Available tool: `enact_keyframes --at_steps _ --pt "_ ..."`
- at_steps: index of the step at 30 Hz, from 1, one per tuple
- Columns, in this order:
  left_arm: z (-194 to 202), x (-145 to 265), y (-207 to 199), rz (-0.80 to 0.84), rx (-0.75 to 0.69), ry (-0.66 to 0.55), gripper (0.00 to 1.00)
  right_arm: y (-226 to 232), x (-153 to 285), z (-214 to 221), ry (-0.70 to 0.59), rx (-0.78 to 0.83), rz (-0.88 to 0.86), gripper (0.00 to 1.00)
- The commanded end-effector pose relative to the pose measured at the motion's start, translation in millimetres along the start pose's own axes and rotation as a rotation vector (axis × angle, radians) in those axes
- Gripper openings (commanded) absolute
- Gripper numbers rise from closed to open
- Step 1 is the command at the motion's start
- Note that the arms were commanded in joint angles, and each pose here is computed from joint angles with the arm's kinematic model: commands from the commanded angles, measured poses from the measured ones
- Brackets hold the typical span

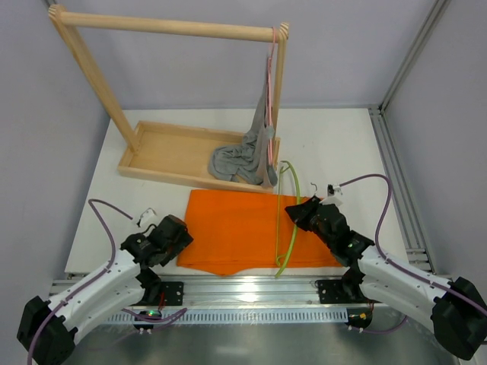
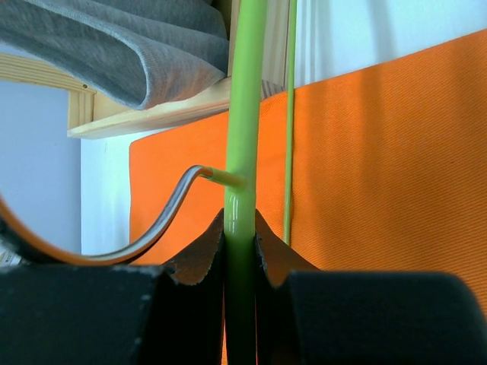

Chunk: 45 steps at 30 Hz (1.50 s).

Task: Place the trousers on the hanger
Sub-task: Place trousers on hanger

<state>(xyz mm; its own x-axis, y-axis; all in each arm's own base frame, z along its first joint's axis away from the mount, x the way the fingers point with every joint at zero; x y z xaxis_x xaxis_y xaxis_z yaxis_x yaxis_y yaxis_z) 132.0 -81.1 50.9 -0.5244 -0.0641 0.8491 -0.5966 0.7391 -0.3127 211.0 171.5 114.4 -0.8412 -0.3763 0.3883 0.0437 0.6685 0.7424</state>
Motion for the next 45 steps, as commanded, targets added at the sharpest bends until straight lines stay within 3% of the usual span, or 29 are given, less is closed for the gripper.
enact_keyframes --at_steps 1,26,29,36,41,45 --pt "1 -5 -4 0.057 0.054 -0.015 0.78 32 0 -15 -0.051 -0.052 -0.107 0.04" --pt "8 -14 -20 0.166 0.012 0.008 0.68 46 10 -11 -0.01 -0.095 -0.213 0.04" --pt "9 -14 -28 0.191 -0.003 0.017 0.67 44 10 -13 -0.008 -0.078 -0.179 0.04" --pt "15 -18 -38 0.209 -0.049 0.058 0.66 -8 12 0 0.007 0.001 0.04 0.04" --pt "18 -18 -44 0.226 -0.061 0.073 0.64 -31 19 2 0.031 0.091 0.158 0.25" --pt "18 -17 -50 0.244 -0.058 0.081 0.63 -38 25 -3 0.018 0.138 0.204 0.32"
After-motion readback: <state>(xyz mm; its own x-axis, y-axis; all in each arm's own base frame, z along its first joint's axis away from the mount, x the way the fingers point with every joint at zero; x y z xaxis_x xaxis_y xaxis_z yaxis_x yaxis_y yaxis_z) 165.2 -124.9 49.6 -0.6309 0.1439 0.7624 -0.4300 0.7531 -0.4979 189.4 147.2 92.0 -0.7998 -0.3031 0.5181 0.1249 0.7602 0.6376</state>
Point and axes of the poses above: each gripper's point midway between its finger pads, its own x axis back along the fingers, its own y axis along the line the jaws close on, z = x × y, the point moved 3 cm from there along x, back along the fingers, and after that the axes turned 1 degree about x, right-handed, at the moved point
